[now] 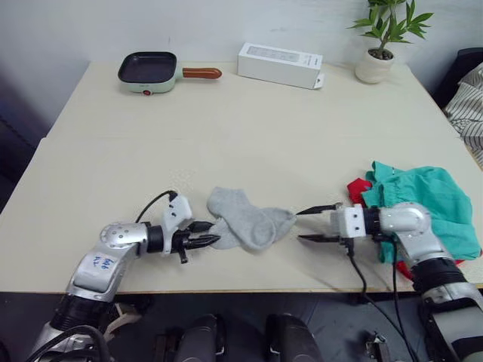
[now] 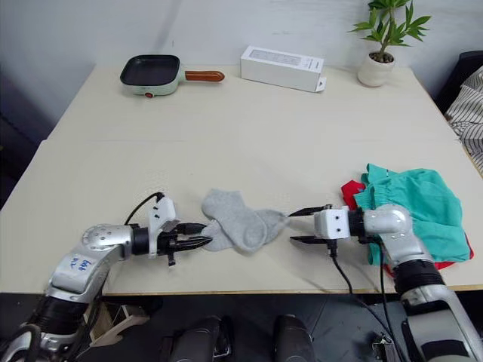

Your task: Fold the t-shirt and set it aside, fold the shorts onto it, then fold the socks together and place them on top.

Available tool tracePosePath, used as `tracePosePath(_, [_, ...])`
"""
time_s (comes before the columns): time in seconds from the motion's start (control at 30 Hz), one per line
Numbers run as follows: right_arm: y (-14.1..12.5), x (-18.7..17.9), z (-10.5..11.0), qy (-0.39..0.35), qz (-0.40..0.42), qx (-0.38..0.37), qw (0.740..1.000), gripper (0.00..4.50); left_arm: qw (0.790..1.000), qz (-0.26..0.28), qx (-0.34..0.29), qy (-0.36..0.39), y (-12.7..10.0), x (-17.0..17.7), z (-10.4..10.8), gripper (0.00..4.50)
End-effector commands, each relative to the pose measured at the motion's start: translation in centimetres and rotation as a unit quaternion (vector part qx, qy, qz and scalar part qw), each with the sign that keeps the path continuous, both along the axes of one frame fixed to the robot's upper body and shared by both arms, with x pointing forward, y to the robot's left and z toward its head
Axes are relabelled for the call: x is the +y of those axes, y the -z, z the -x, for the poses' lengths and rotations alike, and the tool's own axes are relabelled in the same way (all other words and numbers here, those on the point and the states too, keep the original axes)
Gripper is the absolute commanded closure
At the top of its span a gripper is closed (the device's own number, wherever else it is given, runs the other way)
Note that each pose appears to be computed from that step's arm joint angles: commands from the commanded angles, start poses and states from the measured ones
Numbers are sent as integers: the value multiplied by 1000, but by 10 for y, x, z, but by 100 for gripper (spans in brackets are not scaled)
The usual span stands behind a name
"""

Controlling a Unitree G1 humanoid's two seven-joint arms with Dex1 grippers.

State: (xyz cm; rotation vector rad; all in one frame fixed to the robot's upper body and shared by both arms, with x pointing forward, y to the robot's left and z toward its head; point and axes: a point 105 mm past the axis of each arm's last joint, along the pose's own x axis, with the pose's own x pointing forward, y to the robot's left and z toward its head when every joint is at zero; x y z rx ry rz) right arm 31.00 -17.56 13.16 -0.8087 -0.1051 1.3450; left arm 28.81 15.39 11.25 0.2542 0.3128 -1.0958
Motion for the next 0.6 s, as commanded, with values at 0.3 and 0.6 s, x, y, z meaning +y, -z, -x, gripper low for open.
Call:
tracePosePath(0.3, [-14,40,32,158,-115,356,914,38,997,38,-41,-58,-44,7,-56,213])
tracePosePath(0.6, [4,63,27,238,-128,395,878,38,997,23,-73,-10,-35,-27,-90,213])
